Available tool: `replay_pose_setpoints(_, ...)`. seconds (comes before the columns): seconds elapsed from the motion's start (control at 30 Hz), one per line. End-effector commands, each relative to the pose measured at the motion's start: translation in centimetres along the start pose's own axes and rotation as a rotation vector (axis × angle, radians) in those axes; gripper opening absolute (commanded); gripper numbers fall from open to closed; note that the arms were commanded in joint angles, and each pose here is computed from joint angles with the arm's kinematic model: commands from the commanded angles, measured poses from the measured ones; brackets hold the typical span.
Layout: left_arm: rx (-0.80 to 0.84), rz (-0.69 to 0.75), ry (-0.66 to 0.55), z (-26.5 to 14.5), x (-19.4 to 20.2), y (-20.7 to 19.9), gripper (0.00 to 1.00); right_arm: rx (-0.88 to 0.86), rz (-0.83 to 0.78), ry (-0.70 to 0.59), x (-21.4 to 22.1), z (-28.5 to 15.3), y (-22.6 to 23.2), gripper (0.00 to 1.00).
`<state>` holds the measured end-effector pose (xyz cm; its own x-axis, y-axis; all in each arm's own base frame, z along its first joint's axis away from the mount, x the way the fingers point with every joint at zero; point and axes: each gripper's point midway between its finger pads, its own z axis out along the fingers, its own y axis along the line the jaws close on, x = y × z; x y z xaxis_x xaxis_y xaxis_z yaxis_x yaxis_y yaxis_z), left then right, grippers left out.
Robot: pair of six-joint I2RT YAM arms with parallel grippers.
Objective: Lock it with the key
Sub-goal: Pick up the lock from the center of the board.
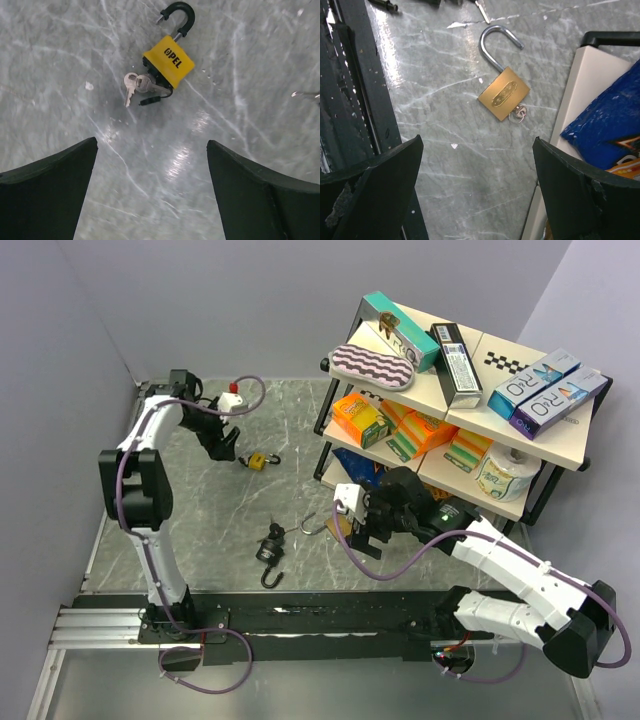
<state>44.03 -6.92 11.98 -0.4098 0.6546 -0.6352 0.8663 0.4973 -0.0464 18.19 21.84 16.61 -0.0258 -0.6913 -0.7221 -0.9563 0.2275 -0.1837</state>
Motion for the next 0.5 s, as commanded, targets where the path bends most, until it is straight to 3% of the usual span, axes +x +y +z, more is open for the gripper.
replay_pose_setpoints(0.0,0.086,0.247,0.026,1.4,-1.1,-0.9,0.96,0.005,-0.006,-0.007,0.1,-0.1,0.2,0.99)
replay_pose_setpoints(0.17,0.177,0.469,0.021,3.8,-0.5,-2.1,0.96,-0.004,-0.011,0.006,0.6,0.1,0.3,0.99)
replay_pose_setpoints(0.47,0.242,0.600,0.023,7.8,-0.9,-2.3,0.96,-0.020,-0.005,0.015,0.6,0.4,0.5,0.99)
